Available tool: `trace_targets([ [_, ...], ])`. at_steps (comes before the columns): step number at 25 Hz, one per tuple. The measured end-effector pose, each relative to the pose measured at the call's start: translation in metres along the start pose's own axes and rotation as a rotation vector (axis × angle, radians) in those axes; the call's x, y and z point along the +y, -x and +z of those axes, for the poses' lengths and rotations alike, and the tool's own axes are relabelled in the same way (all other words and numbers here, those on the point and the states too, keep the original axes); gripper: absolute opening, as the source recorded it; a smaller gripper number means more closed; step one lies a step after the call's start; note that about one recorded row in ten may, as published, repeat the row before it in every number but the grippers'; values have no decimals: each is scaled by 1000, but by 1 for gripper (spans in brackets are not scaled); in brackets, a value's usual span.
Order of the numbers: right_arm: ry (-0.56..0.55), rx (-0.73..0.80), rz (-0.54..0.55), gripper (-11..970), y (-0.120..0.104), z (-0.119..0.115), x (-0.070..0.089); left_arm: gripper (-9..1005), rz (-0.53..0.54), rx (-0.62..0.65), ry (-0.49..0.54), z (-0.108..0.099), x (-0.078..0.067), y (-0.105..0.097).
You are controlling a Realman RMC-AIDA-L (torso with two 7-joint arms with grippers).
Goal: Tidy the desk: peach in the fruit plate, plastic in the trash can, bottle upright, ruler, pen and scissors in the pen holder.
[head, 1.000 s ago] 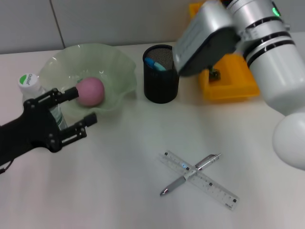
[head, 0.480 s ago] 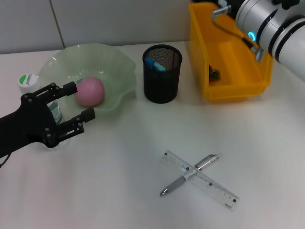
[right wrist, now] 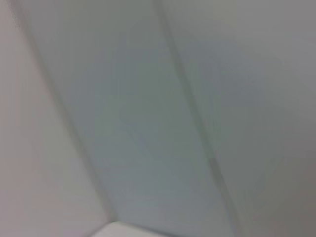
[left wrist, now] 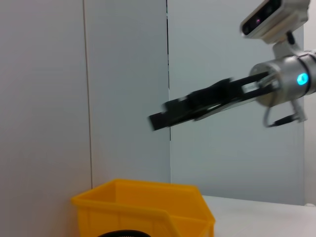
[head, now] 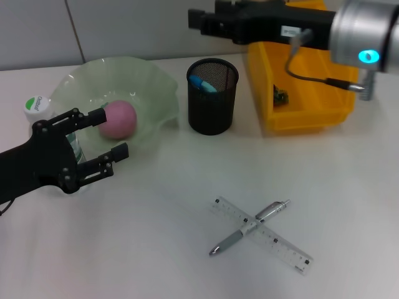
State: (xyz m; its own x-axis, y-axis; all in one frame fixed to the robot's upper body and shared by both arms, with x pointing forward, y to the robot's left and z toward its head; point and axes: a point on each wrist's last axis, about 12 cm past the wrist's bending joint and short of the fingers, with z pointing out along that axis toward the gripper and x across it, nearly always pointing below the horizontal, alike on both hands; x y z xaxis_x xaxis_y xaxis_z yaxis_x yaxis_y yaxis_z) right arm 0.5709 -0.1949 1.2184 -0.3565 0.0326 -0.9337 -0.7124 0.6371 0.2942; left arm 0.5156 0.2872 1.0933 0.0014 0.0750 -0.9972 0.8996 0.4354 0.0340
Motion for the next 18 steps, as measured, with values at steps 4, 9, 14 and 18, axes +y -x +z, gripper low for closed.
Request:
trace_targets([
  [4, 181, 139, -16, 641, 10, -26, 1, 743, 1, 9, -9, 1, 0, 1],
  [9, 215, 387, -40, 640, 13, -34, -2, 758, -27, 66, -74, 1, -8, -3],
  [14, 190, 636, -23, 639, 9, -19, -6, 772, -60, 203, -147, 3, -11, -5],
  [18, 160, 759, -17, 638, 9, -8, -8, 783, -75, 310, -209, 9, -11, -2],
])
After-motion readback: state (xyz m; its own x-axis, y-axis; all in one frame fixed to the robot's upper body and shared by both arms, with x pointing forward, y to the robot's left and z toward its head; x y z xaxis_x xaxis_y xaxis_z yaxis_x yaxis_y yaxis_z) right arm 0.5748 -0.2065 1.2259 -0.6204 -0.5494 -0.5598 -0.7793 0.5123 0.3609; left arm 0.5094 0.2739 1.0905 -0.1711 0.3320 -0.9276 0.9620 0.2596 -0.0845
